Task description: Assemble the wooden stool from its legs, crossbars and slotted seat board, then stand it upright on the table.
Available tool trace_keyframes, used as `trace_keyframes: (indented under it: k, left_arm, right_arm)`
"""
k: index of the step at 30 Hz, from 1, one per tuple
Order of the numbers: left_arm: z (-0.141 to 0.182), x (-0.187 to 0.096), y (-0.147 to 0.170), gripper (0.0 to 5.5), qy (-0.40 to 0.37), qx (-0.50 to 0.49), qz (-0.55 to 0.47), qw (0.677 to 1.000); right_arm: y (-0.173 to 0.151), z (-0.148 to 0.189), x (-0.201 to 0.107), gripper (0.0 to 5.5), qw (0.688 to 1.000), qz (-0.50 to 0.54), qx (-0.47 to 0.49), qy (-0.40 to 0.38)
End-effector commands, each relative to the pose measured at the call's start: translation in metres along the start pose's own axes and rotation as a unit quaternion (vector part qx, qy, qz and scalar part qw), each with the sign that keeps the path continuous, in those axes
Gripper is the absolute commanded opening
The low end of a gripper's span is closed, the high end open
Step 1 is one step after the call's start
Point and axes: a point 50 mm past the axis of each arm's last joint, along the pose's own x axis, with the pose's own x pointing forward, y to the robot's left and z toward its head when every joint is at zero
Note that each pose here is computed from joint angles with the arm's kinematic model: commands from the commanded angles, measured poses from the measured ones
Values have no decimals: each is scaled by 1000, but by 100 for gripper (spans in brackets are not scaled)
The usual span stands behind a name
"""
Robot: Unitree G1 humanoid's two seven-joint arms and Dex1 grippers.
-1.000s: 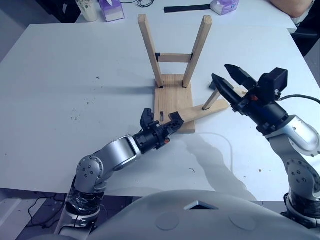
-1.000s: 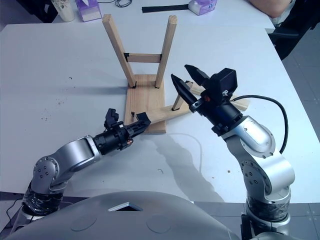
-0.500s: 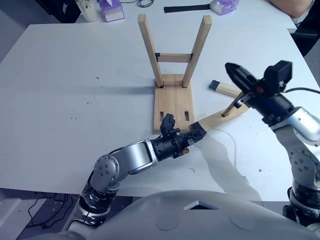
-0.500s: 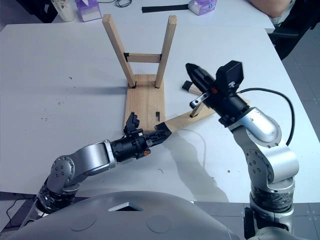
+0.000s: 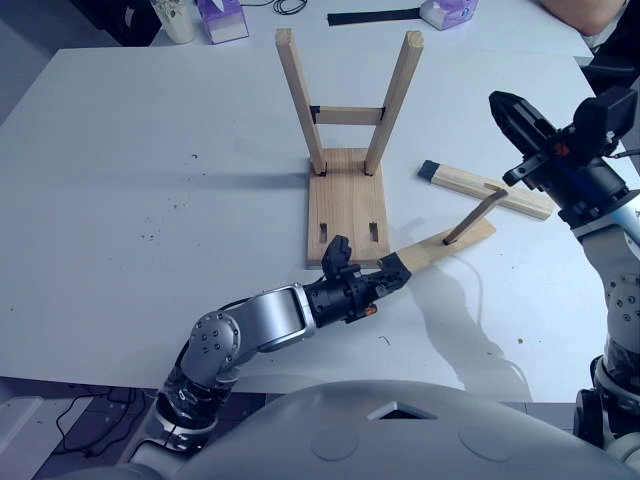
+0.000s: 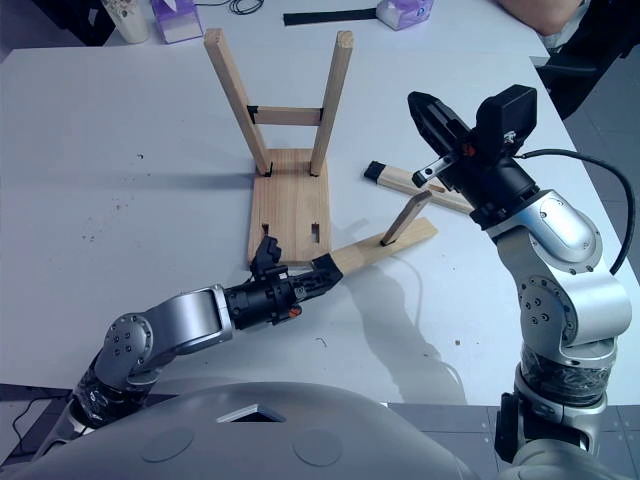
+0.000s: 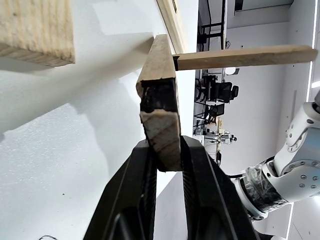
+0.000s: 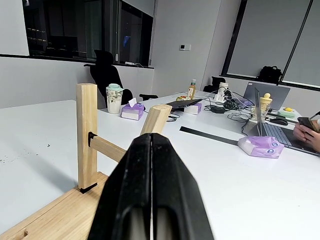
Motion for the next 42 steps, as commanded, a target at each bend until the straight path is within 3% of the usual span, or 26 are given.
trace_keyframes:
  k: [1, 3, 4, 15, 23, 29, 42]
  left_arm:
    - [-1, 2, 7, 58, -1, 3, 22, 1000]
    - [-2, 2, 9, 58, -1, 1, 29, 1000]
    - [-2, 3, 11, 94, -2, -1, 34, 999]
    - [-2, 3, 11, 265, 2, 2, 33, 999]
    - [9, -3, 5, 270, -7, 121, 39, 992]
    - [33, -17, -20, 270, -33, 351, 58, 934]
    - [18, 4, 5, 270, 36, 542, 89, 835]
  right_arm:
    - [-3, 1, 1, 0, 1000, 2, -5, 1]
    - [-3, 0, 1, 0, 1000, 4, -4, 3]
    - [-3, 0, 1, 0, 1000, 5, -4, 4]
    - [-3, -5, -2, 0, 1000, 5, 0, 13]
    - [-7, -11, -6, 0, 1000, -4, -3, 28]
    - [-10, -17, -12, 0, 999, -25, -11, 44]
    - [-13, -22, -11, 0, 998, -36, -26, 54]
